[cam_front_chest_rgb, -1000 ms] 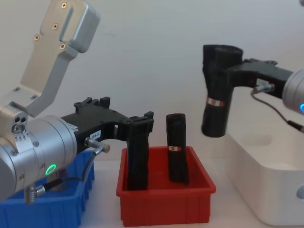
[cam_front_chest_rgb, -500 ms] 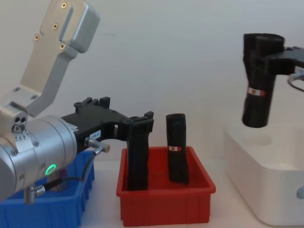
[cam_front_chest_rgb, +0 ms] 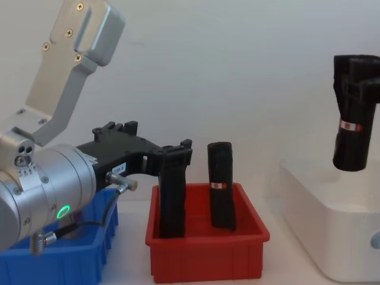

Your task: Pick the cotton swabs from the blue box and place them into the white box.

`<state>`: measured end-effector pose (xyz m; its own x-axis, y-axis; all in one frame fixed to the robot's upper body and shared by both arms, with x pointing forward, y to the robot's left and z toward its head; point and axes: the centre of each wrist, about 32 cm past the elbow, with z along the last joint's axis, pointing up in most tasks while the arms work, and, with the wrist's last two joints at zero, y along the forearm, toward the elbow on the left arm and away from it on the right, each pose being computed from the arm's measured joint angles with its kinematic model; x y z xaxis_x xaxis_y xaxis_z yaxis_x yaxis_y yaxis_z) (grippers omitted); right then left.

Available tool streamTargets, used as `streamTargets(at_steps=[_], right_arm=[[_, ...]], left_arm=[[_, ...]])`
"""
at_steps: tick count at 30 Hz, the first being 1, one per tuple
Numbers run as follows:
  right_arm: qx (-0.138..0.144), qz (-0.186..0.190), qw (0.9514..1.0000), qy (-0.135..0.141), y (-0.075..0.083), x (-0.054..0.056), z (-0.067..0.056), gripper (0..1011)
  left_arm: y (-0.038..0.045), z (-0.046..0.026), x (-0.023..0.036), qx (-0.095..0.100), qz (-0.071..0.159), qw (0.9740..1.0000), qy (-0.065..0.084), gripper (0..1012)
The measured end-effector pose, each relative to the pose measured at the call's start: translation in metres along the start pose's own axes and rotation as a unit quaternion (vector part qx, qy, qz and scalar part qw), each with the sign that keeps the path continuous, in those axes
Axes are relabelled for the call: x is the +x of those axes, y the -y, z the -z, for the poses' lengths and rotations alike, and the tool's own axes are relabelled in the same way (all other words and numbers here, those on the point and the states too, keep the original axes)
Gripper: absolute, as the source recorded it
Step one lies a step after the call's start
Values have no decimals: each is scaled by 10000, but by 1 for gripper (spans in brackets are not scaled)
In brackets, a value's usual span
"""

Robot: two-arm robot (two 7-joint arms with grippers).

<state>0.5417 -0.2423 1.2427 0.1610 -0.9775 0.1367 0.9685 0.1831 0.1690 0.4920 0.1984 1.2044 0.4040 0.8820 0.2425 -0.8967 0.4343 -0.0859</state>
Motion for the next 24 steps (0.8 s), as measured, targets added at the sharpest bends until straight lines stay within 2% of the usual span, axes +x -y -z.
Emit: streamTargets(at_steps=[5, 14, 15, 19, 21, 24], right_arm=[[-92, 34, 10000, -11, 3, 23, 25, 543], [-186, 58, 9998, -27, 4, 52, 58, 810], [-186, 58, 9998, -27, 4, 52, 58, 810], [-189, 51, 9998, -30, 6, 57, 60, 954], [-190, 48, 9998, -31, 8, 60, 62, 997], [-189, 46, 9998, -31, 9, 62, 63, 1001]], left_arm=[[0, 0, 0, 0, 0, 10000, 0, 1004], [0, 0, 0, 0, 0, 10000, 0, 1004], [0, 0, 0, 0, 0, 10000, 0, 1004], [0, 0, 0, 0, 0, 10000, 0, 1004], [0, 0, 0, 0, 0, 10000, 0, 1004], [0, 0, 0, 0, 0, 10000, 0, 1004]])
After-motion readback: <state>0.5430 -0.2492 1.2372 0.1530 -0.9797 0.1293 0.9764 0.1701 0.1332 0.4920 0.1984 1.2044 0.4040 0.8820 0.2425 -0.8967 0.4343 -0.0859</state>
